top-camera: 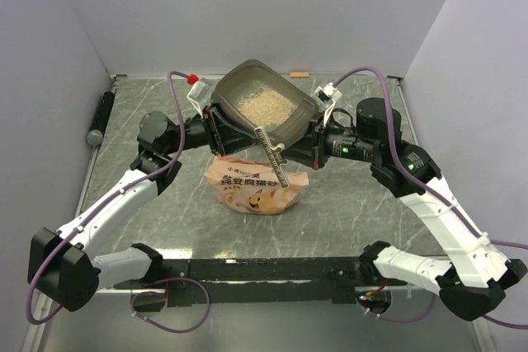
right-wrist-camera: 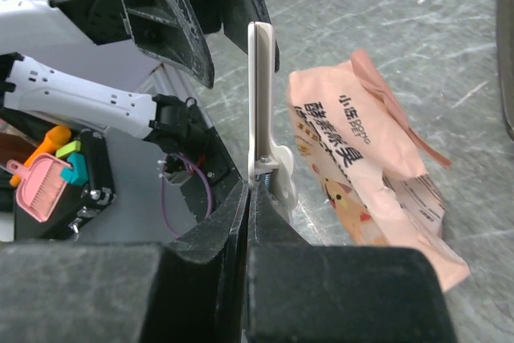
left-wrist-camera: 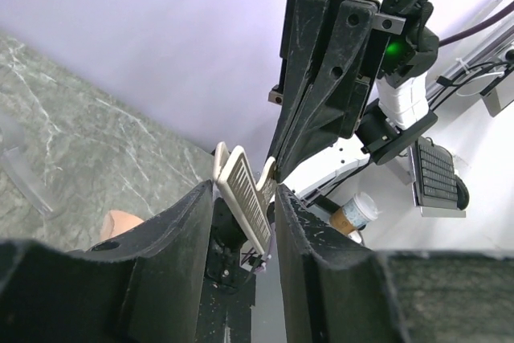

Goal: Fill the litter box with clean litter

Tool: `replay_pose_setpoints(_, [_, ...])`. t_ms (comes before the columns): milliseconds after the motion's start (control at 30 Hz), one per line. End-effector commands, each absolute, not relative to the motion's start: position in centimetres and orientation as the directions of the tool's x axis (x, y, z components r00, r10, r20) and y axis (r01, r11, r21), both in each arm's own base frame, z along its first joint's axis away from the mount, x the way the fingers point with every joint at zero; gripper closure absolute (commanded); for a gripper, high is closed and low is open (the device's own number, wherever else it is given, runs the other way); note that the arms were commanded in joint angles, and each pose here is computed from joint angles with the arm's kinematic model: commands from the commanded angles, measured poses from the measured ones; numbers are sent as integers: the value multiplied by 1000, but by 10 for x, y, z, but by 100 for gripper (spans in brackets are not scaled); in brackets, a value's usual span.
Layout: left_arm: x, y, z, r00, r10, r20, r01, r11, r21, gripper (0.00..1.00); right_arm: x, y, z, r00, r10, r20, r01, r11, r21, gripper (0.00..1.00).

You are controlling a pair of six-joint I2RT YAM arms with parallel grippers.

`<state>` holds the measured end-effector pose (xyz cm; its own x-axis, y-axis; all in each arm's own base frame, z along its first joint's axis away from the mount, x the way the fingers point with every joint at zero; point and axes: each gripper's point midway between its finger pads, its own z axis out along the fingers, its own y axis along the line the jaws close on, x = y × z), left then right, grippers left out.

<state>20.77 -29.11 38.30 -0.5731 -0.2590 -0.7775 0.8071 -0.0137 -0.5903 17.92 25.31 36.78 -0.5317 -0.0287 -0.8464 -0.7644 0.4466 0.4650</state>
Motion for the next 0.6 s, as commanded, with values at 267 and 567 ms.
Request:
replay_pose_setpoints(267, [201, -290, 392, -539, -274, -796, 836, -60, -545, 73, 176, 270, 387, -493, 1, -870, -804, 381, 457, 100])
replay_pose_setpoints(567, [201, -291, 390, -522, -249, -816, 848, -55, -526, 99, 175, 264, 377, -490, -33, -871, -802, 409, 435, 79])
